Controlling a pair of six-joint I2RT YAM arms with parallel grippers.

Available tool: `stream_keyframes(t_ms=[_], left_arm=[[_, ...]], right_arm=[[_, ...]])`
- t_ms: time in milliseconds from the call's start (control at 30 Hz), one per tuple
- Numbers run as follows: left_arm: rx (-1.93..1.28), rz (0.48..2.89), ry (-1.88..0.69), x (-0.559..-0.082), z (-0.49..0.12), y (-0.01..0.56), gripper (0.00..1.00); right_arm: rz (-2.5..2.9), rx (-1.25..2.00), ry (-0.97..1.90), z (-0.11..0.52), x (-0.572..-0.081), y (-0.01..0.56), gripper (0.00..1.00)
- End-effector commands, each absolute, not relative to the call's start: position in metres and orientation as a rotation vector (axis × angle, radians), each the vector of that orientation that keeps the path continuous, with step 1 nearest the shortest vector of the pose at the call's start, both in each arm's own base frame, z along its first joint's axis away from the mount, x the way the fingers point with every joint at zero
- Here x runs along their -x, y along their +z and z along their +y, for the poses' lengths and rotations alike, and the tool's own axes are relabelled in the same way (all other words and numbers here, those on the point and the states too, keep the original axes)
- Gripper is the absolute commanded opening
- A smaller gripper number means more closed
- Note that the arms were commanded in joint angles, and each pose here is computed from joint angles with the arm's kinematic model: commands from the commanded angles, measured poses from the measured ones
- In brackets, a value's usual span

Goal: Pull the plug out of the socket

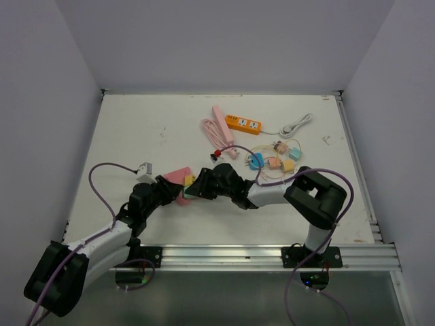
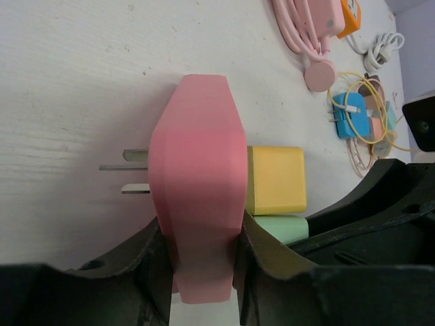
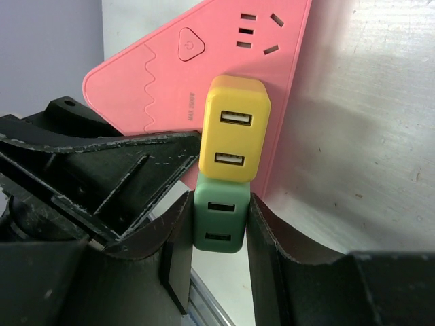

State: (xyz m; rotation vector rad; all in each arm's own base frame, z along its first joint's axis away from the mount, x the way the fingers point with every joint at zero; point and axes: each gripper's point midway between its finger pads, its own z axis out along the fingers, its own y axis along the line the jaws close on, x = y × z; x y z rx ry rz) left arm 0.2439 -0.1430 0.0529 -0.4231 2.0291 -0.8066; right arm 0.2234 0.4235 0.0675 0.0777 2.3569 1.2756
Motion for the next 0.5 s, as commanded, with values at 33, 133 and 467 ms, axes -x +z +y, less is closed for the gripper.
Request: stream_keyframes(t_ms=[33,133,467], left_arm=[[0.402,1.99,-0.792,-0.252,-0.151,0.065,0.26],[0.409,1.989,-0.757,-0.252,-0.147,0.063,0.09],[0.455,2.048,-0.529,-0.249,-0.116,0.04,0.0]], right_arm=[[2.288,-0.079,1.304,0.424,-0.226,0.084,0.0],[2.288,-0.098,1.296,0.419,-0.226,0.086,0.0],[2.328,-0.232,1.215,0.39,-0.227,0.093,0.0]])
